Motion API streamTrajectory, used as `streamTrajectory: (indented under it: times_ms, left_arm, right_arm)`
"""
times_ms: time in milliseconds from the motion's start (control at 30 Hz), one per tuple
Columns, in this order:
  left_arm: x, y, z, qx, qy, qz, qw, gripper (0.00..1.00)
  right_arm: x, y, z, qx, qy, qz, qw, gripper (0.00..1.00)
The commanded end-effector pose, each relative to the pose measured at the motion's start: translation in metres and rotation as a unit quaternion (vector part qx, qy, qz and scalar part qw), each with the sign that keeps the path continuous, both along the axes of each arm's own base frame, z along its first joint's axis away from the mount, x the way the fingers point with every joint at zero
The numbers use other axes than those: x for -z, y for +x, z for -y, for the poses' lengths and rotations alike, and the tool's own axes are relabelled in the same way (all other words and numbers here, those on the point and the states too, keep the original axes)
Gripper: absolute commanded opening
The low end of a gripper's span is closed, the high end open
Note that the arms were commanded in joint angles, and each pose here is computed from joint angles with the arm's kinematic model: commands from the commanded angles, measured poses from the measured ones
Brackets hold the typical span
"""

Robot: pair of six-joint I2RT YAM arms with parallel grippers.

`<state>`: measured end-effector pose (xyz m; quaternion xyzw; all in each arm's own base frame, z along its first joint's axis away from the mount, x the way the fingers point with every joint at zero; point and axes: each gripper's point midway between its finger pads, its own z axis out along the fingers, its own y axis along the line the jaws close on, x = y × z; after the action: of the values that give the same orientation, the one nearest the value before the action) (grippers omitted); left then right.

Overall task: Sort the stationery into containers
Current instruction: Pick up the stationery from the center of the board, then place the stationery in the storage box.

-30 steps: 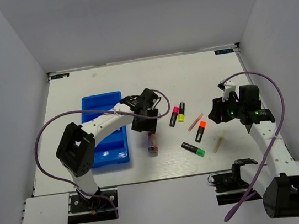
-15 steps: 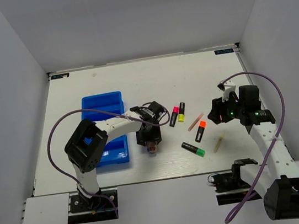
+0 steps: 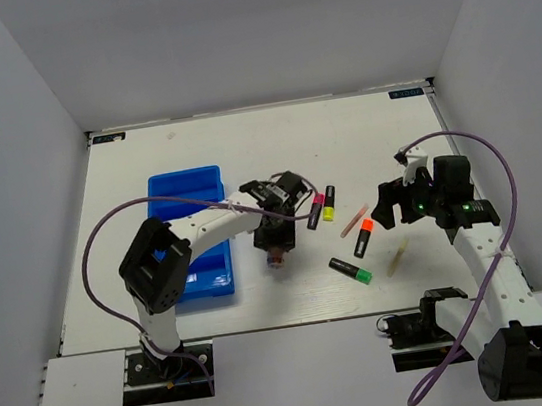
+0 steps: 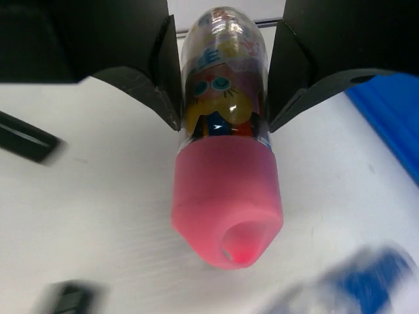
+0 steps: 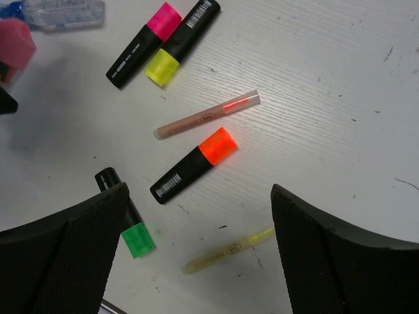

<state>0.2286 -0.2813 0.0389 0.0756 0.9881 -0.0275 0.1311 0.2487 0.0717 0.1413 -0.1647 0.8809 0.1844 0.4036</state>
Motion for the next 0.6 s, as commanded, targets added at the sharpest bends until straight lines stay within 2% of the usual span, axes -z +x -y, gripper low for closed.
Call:
streamTrajectory:
  times_ms: [0, 33, 67, 100, 133, 200, 300, 333, 367, 433, 500, 567]
  left_arm:
    - [-0.089, 0.031, 0.011, 0.092, -0.018, 0.078, 0.993, 0.00]
    - [-0.116, 0.043, 0.015, 0.130, -0.019, 0.104, 0.986, 0.00]
    - [-0.137, 0.047, 0.009, 0.137, -0.017, 0.106, 0.985, 0.00]
    - [-0.153, 0.062, -0.013, 0.114, -0.008, 0.103, 0.988, 0.00]
    - [-0.164, 0.066, -0.025, 0.135, 0.003, 0.096, 0.986, 0.00]
    - [-0.172, 0.089, -0.065, 0.104, 0.023, 0.086, 0.991, 0.00]
    - [-0.166, 0.112, -0.116, 0.150, 0.079, 0.078, 0.983, 0.00]
    - [-0.166, 0.122, -0.138, 0.127, 0.109, 0.086, 0.982, 0.00]
    - [-0.155, 0.120, -0.154, 0.177, 0.142, 0.069, 0.971, 0.00]
    - [-0.157, 0.137, -0.173, 0.173, 0.155, 0.097, 0.968, 0.00]
    - [-0.152, 0.143, -0.194, 0.204, 0.182, 0.107, 0.956, 0.00]
    - [-0.150, 0.151, -0.196, 0.234, 0.165, 0.132, 0.949, 0.00]
  right_arm:
    - [-0.019, 0.004, -0.003, -0.015, 0.000, 0.027, 1.000, 0.90]
    - [-0.020, 0.004, -0.003, -0.015, -0.002, 0.029, 0.999, 0.90]
    - [-0.019, 0.004, -0.003, -0.015, -0.001, 0.027, 1.000, 0.90]
    - [-0.020, 0.004, -0.003, -0.015, -0.002, 0.029, 0.999, 0.90]
    - [-0.020, 0.004, -0.002, -0.012, -0.002, 0.029, 0.999, 0.90]
    - [-0.022, 0.005, -0.003, -0.014, -0.003, 0.033, 0.999, 0.90]
    - [-0.022, 0.004, -0.004, -0.013, 0.003, 0.030, 0.999, 0.90]
    - [-0.021, 0.004, -0.004, -0.013, 0.004, 0.029, 0.999, 0.90]
    - [-0.021, 0.004, -0.004, -0.013, 0.004, 0.028, 1.000, 0.90]
    - [-0.021, 0.004, -0.005, -0.014, 0.005, 0.029, 0.999, 0.90]
    - [-0.019, 0.004, -0.004, -0.012, 0.005, 0.025, 1.000, 0.90]
    - [-0.019, 0.003, -0.005, -0.013, 0.005, 0.021, 1.000, 0.90]
